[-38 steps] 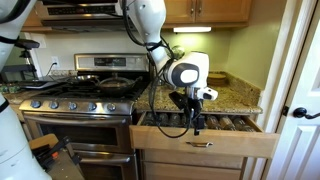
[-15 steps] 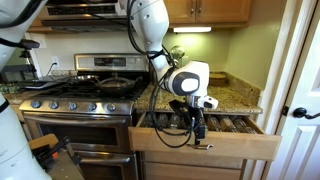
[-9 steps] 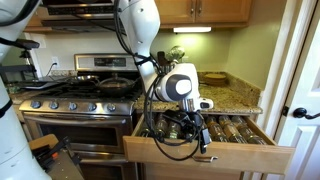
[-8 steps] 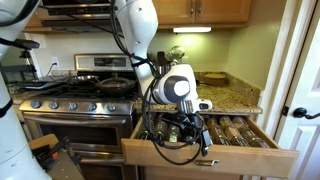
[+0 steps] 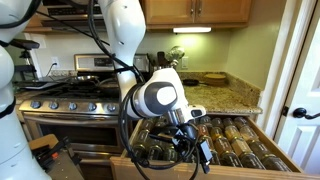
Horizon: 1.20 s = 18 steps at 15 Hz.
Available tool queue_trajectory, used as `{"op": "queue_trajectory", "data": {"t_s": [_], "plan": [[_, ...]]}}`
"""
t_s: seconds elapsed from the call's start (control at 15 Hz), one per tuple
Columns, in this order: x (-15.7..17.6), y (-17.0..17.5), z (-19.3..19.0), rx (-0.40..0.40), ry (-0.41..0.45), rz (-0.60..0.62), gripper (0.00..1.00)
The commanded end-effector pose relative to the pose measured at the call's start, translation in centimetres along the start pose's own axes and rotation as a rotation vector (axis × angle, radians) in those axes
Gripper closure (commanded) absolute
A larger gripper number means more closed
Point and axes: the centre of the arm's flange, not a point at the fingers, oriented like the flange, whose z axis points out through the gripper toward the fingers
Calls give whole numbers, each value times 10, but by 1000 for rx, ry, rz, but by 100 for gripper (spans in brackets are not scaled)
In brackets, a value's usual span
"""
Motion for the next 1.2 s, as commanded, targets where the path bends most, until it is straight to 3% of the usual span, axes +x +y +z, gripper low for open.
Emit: {"op": "queue_trajectory", "data": {"t_s": [0.0,0.47,0.87,0.93,1.13], "plan": [[-22,2,-20,39,32,21,0],[2,20,-67,187,54,168,0],[12,34,-109,335,20,265,0],[20,25,-92,256,36,236,0],[21,27,-96,264,42,231,0]]}}
